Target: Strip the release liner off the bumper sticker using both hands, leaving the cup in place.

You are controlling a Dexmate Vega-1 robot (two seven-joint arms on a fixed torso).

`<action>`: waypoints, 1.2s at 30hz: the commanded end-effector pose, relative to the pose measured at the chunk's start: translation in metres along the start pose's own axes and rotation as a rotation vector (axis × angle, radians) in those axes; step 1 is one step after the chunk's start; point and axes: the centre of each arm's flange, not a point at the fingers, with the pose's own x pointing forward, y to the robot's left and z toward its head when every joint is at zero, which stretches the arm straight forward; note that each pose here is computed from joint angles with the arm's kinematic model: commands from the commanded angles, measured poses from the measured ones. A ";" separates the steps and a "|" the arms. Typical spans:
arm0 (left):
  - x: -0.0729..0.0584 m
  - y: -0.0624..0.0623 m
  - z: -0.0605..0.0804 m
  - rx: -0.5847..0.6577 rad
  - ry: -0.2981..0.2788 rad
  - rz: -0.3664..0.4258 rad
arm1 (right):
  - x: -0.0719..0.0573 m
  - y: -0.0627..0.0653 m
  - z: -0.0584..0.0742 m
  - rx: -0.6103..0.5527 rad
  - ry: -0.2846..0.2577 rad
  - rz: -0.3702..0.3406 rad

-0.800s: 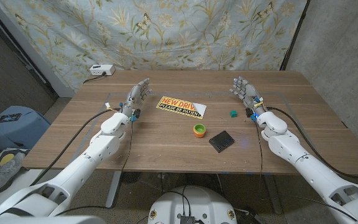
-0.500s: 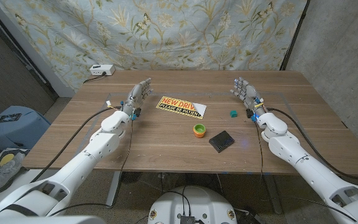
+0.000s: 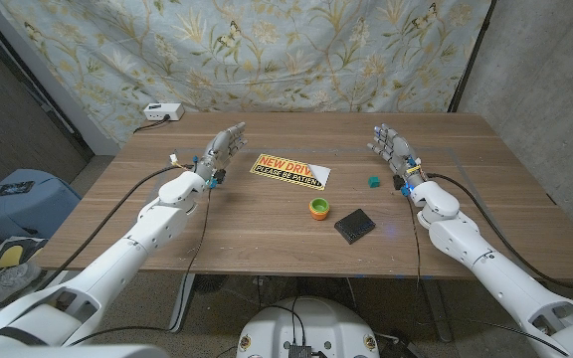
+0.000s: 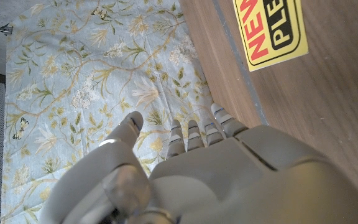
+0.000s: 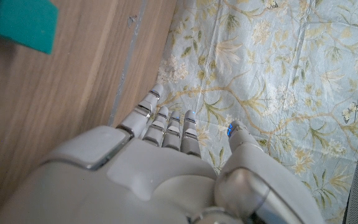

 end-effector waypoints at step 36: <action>0.045 -0.013 0.085 0.524 0.097 -0.371 | 0.002 -0.022 0.007 -0.007 -0.042 -0.046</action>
